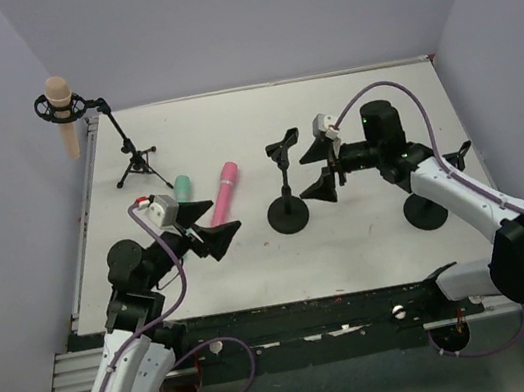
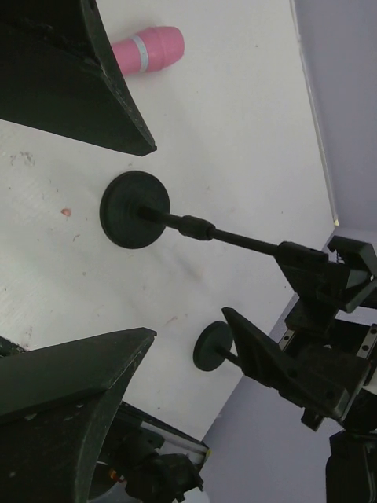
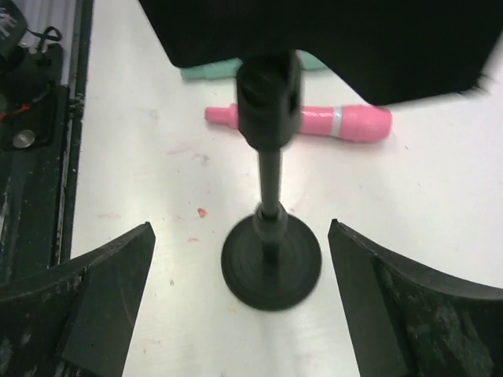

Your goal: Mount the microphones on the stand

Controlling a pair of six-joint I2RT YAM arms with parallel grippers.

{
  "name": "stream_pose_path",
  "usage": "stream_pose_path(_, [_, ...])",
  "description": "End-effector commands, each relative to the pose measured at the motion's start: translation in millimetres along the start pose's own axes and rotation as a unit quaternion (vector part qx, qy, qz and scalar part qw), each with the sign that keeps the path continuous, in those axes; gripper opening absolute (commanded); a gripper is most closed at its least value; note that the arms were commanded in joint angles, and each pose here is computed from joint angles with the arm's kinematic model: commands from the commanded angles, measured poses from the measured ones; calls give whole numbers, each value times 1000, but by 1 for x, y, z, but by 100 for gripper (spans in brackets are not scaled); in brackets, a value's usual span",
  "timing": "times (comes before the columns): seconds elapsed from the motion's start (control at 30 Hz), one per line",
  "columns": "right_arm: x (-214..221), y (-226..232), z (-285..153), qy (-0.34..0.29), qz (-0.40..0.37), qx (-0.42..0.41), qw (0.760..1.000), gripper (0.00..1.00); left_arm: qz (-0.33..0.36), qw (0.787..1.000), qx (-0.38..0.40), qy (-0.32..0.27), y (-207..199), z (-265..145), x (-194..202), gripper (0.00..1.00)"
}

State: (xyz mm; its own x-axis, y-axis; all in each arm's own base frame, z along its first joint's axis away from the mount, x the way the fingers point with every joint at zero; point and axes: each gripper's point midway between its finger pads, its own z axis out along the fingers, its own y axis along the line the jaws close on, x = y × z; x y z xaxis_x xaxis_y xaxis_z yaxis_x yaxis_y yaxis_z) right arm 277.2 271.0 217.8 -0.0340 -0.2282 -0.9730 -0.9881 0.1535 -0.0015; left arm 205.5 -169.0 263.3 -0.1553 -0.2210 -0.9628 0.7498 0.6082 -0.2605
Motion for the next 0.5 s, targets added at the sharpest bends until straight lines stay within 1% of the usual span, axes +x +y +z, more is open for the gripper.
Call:
stream_pose_path(0.0, [3, -4, -43, 43, 3, 12, 999, 100, -5, 1000, -13, -22, -6, 17, -2, 99])
stream_pose_path(0.1, [-5, 0, -66, 23, 9, -5, 1000, 100, -3, 1000, -19, -25, -9, 34, 9, 99])
stream_pose_path(0.2, [-11, -1, -73, -1, 13, 5, 1000, 100, 6, 999, -15, -31, -9, 54, 18, 99])
stream_pose_path(0.33, [-9, -7, -73, 2, 28, 19, 999, 100, 11, 999, -18, -33, -6, 80, 26, 98])
stream_pose_path(0.47, [-4, -17, -74, 13, 41, 40, 998, 100, 54, 997, -14, -44, -12, 108, 29, 98])
